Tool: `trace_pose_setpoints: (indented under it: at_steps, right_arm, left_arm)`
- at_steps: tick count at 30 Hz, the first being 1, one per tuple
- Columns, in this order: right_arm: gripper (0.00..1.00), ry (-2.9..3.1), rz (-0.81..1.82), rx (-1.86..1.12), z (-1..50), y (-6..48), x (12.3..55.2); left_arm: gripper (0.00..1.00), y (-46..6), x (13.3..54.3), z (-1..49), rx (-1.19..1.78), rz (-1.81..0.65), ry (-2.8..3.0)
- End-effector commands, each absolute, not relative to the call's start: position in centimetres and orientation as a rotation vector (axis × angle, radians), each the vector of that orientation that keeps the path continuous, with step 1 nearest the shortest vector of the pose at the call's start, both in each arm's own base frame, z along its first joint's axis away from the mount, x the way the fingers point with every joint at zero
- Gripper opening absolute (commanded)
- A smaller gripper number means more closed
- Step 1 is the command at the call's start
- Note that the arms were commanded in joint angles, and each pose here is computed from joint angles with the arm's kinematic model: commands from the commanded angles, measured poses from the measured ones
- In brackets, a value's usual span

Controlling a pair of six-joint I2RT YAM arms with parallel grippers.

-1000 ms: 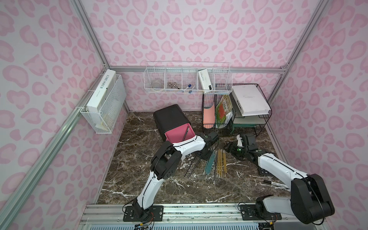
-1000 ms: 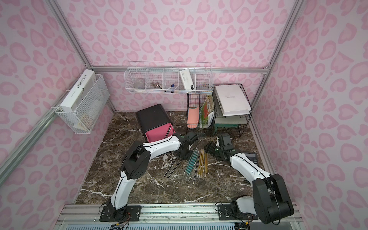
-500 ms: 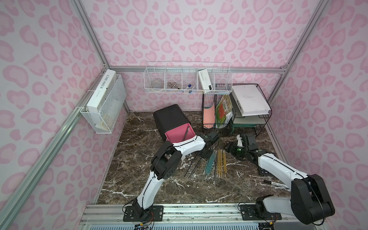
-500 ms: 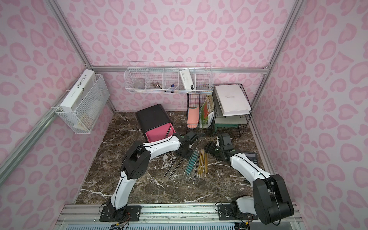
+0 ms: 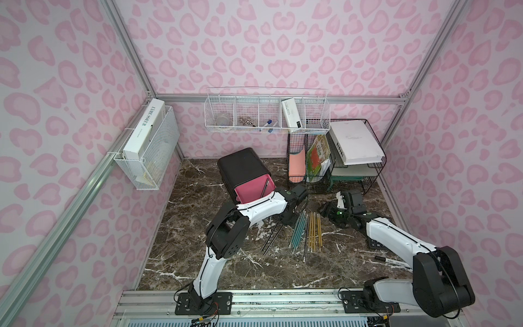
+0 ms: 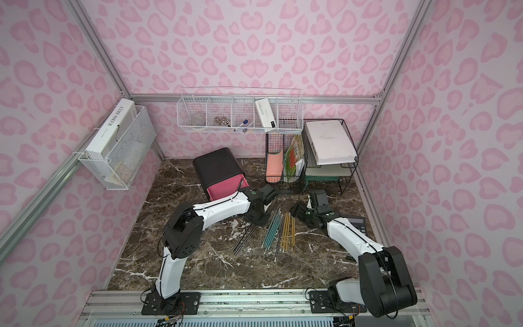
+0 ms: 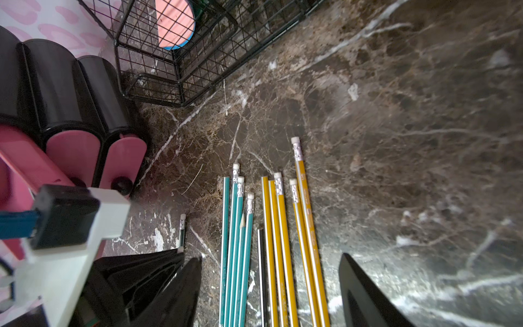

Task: Please place the pencils in the drawer according to their color
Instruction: Pick up the pencil from the center of the board, then place the pencil in the drawer.

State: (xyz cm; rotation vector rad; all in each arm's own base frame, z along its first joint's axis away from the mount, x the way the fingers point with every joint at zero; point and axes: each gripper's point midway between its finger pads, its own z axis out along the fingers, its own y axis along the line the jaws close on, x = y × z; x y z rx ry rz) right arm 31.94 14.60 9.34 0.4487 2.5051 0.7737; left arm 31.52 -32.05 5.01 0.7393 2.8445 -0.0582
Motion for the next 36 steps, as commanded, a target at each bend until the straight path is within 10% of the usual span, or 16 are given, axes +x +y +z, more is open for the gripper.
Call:
trace_pose_setpoints:
  at_steps: [1,23,36]
  right_arm:
    - [0.69,2.495,0.777,0.439,9.6,14.7,32.2]
    - [0.69,2.491,0.773,0.444,9.6,14.6,32.2]
    - [0.69,2.48,0.789,0.448,9.9,14.8,32.4]
  left_arm:
    - [0.0,-32.0,30.7,6.0,0.755,-0.091,2.861]
    - [0.0,-35.3,30.5,13.6,0.784,-0.318,2.744]
    - [0.0,-32.6,38.1,22.0,0.686,-0.219,2.518]
